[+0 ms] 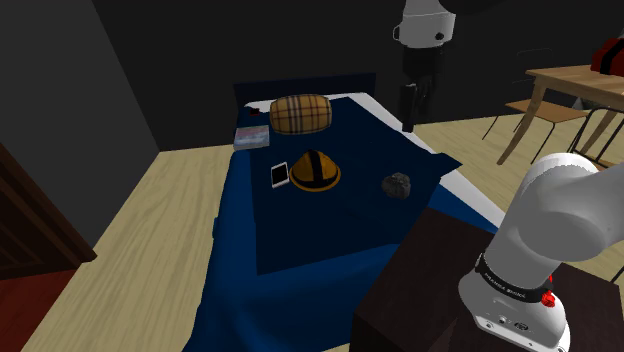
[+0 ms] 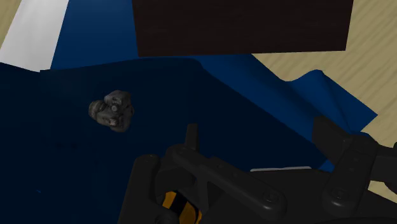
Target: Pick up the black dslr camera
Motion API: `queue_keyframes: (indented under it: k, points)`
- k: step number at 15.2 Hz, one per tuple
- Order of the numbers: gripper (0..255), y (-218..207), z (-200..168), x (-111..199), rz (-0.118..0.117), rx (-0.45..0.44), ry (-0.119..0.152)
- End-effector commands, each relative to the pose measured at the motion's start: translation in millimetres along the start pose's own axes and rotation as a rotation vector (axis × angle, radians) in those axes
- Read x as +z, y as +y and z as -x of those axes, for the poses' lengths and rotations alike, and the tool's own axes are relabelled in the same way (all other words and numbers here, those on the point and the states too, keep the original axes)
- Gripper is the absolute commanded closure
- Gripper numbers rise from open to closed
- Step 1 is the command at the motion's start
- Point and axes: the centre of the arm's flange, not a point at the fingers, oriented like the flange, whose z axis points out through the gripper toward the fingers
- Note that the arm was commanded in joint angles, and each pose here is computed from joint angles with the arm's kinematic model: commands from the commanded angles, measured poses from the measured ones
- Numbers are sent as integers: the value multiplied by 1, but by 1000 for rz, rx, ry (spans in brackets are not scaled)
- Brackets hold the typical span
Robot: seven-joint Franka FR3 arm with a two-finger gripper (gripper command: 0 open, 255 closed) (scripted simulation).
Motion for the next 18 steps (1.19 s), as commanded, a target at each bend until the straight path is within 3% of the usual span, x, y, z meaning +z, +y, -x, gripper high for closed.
queue_keyframes:
  k: [1,18]
  points:
    - [0,0,0,0,0,0,0]
    - [0,161,-44,166,-107,55,6]
